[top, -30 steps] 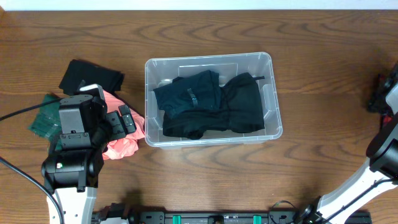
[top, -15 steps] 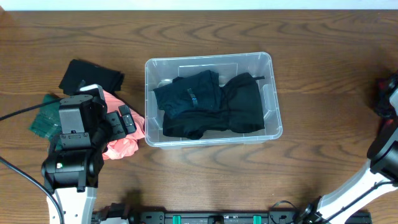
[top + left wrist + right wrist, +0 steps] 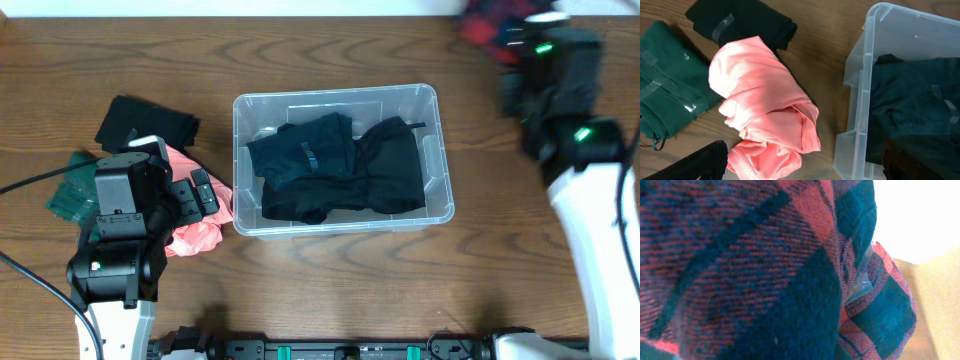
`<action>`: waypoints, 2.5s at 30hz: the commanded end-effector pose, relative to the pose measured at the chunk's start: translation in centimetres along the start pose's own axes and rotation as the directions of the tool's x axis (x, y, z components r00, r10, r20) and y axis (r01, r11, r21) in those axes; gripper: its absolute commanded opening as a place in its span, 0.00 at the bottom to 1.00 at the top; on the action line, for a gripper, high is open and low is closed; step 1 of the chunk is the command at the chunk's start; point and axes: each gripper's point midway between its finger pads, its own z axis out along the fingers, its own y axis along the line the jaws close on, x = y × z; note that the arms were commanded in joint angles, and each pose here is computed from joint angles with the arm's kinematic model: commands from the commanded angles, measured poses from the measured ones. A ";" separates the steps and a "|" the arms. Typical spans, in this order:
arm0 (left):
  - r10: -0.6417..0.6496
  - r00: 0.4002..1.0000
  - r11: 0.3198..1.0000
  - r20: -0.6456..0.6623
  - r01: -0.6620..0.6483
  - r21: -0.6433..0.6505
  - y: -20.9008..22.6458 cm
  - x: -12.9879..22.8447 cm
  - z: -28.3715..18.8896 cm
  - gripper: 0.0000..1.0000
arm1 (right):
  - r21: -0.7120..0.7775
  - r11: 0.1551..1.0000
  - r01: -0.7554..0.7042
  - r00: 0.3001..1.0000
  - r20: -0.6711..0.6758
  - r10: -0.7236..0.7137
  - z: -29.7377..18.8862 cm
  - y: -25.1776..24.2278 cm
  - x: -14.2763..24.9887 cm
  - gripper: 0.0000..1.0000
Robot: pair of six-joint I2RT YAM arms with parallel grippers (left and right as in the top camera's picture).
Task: Pack container
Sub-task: 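Lay the plaid shirt flat in the bin and withdraw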
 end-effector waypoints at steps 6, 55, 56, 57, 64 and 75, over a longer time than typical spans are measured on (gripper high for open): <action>0.006 1.000 1.000 0.015 -0.006 -0.012 0.2 -0.6 -0.4 0.98 | -0.353 0.895 0.273 0.949 -0.050 -0.310 -4.7 16.9 3.8 0.01; 0.006 1.000 1.000 0.016 -0.006 -0.012 0.2 -0.6 -0.5 0.98 | -0.744 0.665 0.068 0.698 -0.440 -0.564 -1.7 32.9 20.5 0.01; 0.006 1.000 1.000 0.016 -0.006 -0.012 0.2 -0.6 -0.5 0.98 | -0.737 0.673 0.066 0.713 -0.437 -0.549 -1.5 32.4 19.7 0.01; 0.006 1.000 1.000 0.017 -0.006 -0.012 0.2 -0.6 -0.5 0.98 | -0.727 0.684 0.064 0.734 -0.430 -0.526 -1.6 31.7 18.4 0.02; 0.006 0.999 1.000 0.035 -0.006 -0.008 0.1 -1.1 -0.5 0.98 | -0.694 0.707 0.136 0.915 -0.185 -0.359 -5.2 24.7 6.6 0.45; -0.268 0.961 0.939 -0.070 0.244 -0.243 6.3 0.8 2.8 0.98 | -0.436 0.900 -0.024 0.985 -0.165 -0.054 -5.8 9.8 2.3 0.79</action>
